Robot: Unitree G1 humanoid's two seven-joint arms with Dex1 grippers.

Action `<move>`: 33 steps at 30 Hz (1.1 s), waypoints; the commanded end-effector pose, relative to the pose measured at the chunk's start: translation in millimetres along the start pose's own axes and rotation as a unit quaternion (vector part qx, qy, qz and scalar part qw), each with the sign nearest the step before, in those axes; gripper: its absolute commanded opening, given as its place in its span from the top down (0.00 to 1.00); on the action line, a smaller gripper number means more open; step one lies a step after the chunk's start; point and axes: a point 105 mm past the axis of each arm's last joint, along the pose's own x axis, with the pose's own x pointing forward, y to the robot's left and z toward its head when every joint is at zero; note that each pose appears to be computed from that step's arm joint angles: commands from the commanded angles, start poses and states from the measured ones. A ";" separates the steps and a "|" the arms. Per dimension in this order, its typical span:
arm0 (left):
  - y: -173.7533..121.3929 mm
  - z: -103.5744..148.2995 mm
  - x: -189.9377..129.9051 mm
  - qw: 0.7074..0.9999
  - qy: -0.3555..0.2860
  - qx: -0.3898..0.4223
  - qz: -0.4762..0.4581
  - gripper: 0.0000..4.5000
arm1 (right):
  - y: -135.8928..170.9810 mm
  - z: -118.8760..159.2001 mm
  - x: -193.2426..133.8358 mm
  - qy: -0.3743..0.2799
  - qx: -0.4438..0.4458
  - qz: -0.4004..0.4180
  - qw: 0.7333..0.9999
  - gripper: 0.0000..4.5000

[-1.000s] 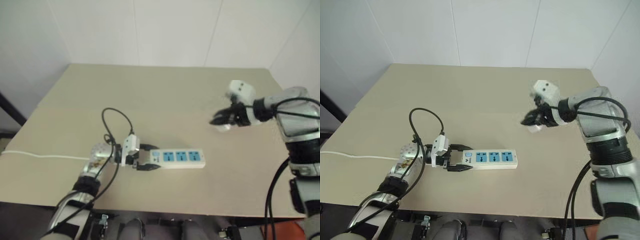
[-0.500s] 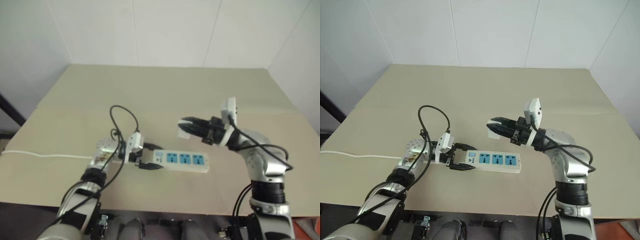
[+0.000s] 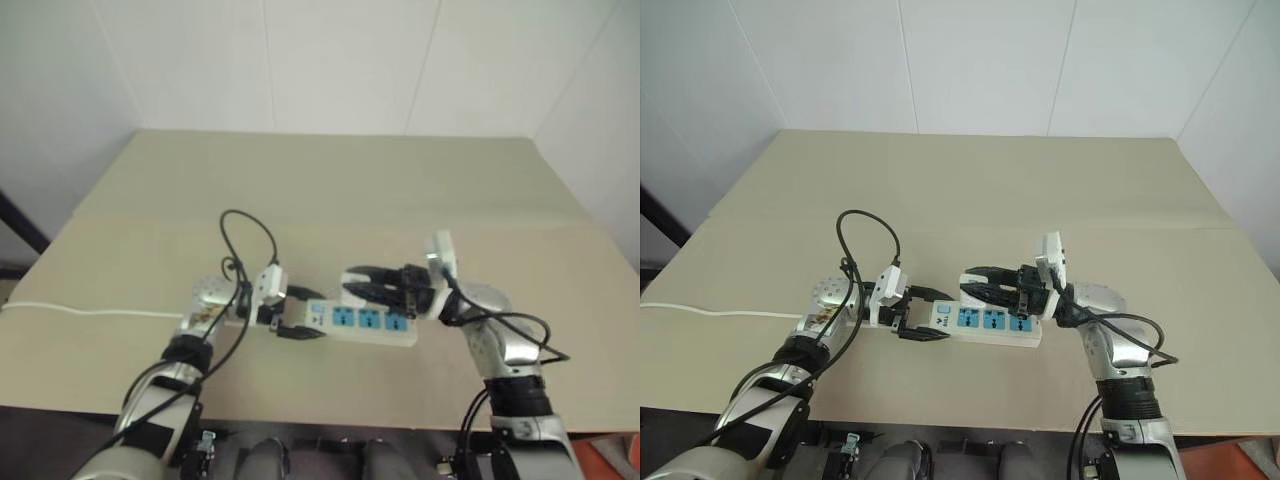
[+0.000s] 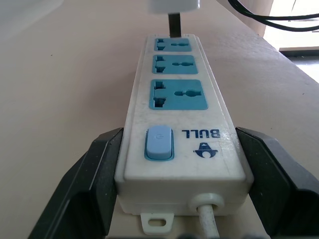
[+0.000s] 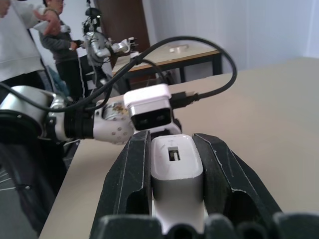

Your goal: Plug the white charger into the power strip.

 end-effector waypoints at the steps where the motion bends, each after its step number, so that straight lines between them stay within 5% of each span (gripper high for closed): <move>1: -3.6 -2.9 0.9 1.000 0.016 0.005 -0.017 0.28 | -0.3 7.9 5.3 -0.012 -0.024 0.024 0.999 0.75; 33: -1.1 -1.4 0.3 1.000 0.016 0.007 -0.009 0.28 | -21.7 -19.8 3.1 0.007 -0.033 0.020 0.999 0.75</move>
